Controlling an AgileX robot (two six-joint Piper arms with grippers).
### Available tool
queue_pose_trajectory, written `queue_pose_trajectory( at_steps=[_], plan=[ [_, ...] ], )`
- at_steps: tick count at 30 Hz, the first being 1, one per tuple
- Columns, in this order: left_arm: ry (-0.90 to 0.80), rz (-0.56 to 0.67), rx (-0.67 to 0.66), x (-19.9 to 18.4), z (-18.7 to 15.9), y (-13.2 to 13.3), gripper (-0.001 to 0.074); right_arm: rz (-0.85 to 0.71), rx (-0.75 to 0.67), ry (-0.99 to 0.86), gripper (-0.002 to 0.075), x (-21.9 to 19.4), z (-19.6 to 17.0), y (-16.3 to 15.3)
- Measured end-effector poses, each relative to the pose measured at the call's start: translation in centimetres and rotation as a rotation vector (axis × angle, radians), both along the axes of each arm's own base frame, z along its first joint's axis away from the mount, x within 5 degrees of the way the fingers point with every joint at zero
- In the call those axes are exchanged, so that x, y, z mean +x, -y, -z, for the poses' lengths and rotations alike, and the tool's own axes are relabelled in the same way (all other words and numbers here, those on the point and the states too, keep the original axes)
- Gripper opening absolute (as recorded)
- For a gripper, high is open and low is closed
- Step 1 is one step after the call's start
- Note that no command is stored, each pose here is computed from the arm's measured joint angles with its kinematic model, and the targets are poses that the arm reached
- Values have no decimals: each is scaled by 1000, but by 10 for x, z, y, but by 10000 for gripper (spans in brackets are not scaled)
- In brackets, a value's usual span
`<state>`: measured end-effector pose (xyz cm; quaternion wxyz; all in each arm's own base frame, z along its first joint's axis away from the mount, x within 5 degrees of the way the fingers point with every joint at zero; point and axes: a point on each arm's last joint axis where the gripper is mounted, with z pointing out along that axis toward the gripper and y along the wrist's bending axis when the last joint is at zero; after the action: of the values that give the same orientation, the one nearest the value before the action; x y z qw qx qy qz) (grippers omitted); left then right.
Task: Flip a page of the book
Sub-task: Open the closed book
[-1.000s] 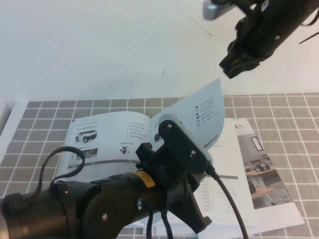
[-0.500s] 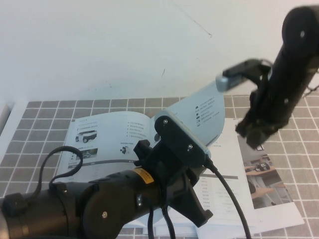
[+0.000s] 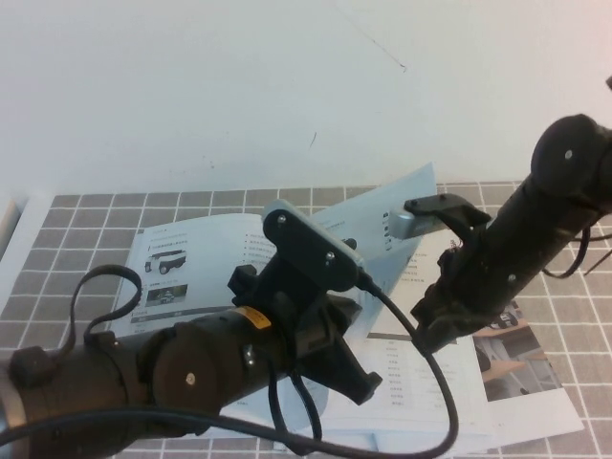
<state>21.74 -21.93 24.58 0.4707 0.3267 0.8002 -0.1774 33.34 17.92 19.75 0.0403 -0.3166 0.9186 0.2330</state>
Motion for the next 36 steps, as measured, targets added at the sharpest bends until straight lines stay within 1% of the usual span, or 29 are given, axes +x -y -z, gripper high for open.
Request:
queue_pose_trajectory(
  at_steps=[4,8,11,18,20,24,27,36],
  plan=[
    [-17,-25,-5,4,2,-4,-4,30,-7,-13,-1,-3,25,2],
    [-29,-39,-15,5,2,-4,-4,26,-33,-50,-1,-4,50,3],
    [-32,-41,-18,5,2,-4,-4,24,-34,-67,-1,-3,60,2],
    [-27,-34,-7,5,3,-4,-4,29,-14,-65,-1,-2,61,0],
    [-38,-51,-17,7,3,-6,-4,28,-10,-60,-1,-2,60,0],
    [-70,-114,-41,16,4,-17,-4,26,-8,-59,-1,-2,60,0],
    [-120,-170,-54,26,6,-32,-4,25,-8,-59,-1,-2,60,0],
    [-245,-237,-78,39,12,-58,-4,25,18,-29,-1,1,60,-2]
  ],
)
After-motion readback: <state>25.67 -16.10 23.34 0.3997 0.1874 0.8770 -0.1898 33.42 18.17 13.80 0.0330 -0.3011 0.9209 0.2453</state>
